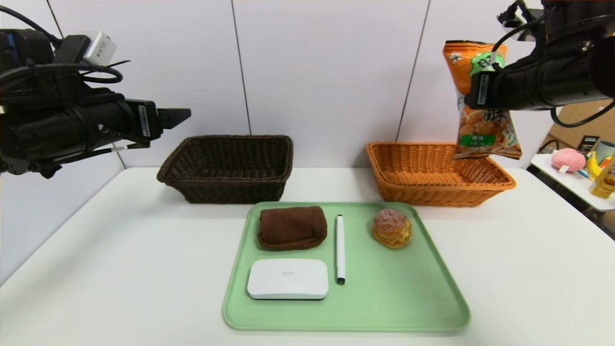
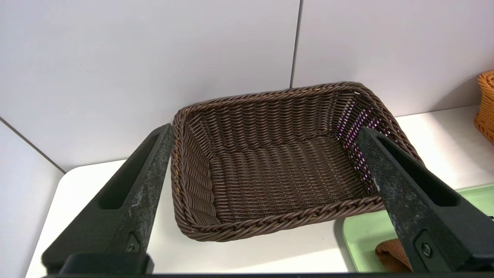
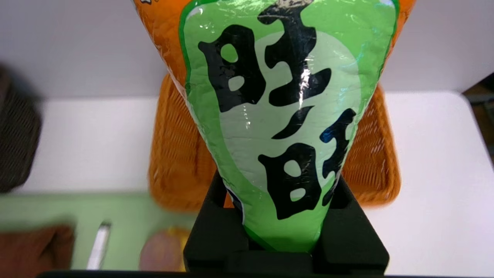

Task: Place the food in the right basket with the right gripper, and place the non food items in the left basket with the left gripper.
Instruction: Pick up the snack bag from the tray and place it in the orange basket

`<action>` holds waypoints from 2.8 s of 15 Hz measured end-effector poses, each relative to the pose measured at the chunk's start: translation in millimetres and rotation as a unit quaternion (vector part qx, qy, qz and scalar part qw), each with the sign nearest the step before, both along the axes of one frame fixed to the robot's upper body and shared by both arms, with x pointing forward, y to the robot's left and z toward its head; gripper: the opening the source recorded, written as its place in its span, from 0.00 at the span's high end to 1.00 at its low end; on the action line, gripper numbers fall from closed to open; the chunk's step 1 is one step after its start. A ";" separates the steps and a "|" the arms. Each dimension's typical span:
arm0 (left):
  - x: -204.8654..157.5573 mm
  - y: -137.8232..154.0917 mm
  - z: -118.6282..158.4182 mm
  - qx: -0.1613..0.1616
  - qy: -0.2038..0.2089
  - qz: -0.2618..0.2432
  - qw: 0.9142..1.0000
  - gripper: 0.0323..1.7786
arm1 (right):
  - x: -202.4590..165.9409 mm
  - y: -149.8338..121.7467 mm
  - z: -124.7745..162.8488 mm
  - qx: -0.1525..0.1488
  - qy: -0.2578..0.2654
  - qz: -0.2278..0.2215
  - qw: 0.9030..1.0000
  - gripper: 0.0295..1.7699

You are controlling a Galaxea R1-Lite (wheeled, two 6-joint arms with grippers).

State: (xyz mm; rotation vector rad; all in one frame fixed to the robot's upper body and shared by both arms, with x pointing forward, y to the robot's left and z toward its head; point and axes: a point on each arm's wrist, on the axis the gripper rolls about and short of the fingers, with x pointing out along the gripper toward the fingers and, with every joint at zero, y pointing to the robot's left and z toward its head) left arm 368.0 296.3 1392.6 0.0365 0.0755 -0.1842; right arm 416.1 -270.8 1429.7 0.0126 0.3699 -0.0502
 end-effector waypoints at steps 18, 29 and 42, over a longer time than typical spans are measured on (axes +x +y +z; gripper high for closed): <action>-2.9 0.3 -11.5 -0.010 0.022 0.000 1.000 0.05 | 110.4 -47.1 -135.4 -0.029 -0.057 -0.065 0.996 0.79; -4.4 0.8 -11.6 -0.010 0.022 0.001 1.000 0.05 | 117.5 -47.3 -161.6 -0.041 -0.037 -0.064 0.996 0.76; -8.6 1.6 -7.0 -0.011 0.013 0.002 1.000 0.05 | 94.4 -48.1 -143.4 -0.056 -0.044 -0.055 0.996 0.17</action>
